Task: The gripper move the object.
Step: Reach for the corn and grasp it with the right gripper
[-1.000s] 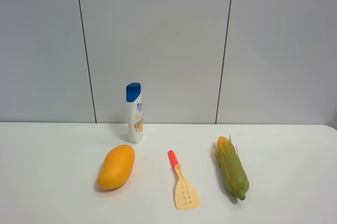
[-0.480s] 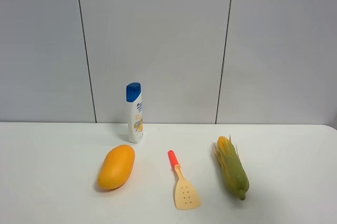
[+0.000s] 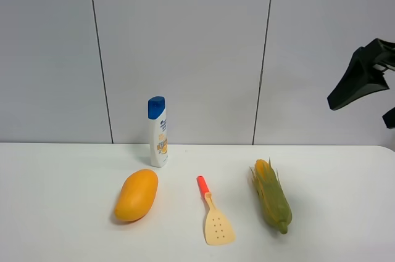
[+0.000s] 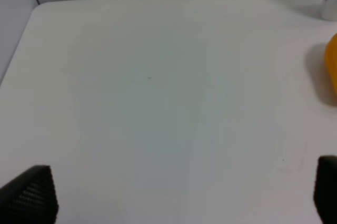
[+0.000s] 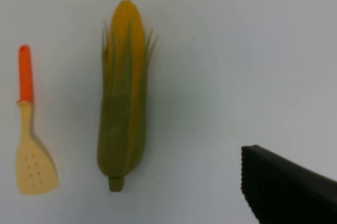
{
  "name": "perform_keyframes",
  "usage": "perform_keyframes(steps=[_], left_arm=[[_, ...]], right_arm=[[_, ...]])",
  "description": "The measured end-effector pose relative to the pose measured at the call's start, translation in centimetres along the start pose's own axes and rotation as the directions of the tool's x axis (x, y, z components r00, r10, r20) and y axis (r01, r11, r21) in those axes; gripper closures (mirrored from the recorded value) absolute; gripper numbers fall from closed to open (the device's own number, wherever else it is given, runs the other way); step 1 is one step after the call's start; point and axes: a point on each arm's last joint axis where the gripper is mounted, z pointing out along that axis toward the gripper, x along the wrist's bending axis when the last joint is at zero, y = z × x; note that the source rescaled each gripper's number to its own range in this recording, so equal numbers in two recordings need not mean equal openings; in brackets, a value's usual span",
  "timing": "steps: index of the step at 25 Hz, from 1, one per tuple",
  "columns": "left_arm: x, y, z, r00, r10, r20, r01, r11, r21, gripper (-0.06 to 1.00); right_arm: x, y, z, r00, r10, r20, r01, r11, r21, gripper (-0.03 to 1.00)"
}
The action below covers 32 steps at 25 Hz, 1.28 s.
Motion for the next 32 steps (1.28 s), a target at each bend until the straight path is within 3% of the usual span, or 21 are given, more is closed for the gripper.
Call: perform_keyframes(steps=[5, 9, 16, 22, 32], left_arm=[[0.0, 0.0, 0.0, 1.000, 0.000, 0.000, 0.000, 1.000, 0.000, -0.06], [0.0, 0.0, 0.0, 1.000, 0.000, 0.000, 0.000, 1.000, 0.000, -0.06], [0.0, 0.0, 0.0, 1.000, 0.000, 0.000, 0.000, 1.000, 0.000, -0.06], [0.0, 0.0, 0.0, 1.000, 0.000, 0.000, 0.000, 1.000, 0.000, -0.06], [0.0, 0.0, 0.0, 1.000, 0.000, 0.000, 0.000, 1.000, 0.000, -0.06]], right_arm=[[2.2, 1.1, 2.8, 0.991, -0.064, 0.114, 0.050, 0.992, 0.117, -0.03], [3.9, 1.5, 6.5, 0.985, -0.055, 0.166, 0.022, 0.980, 0.199, -0.03], [2.9, 1.2, 15.1, 0.984, 0.024, 0.178, -0.083, 0.938, 0.336, -0.03], [2.2, 1.2, 19.4, 0.984, 0.064, 0.168, -0.114, 0.945, 0.308, -0.03], [1.7, 1.0, 20.6, 0.984, 0.048, 0.174, -0.098, 0.950, 0.295, -0.03]])
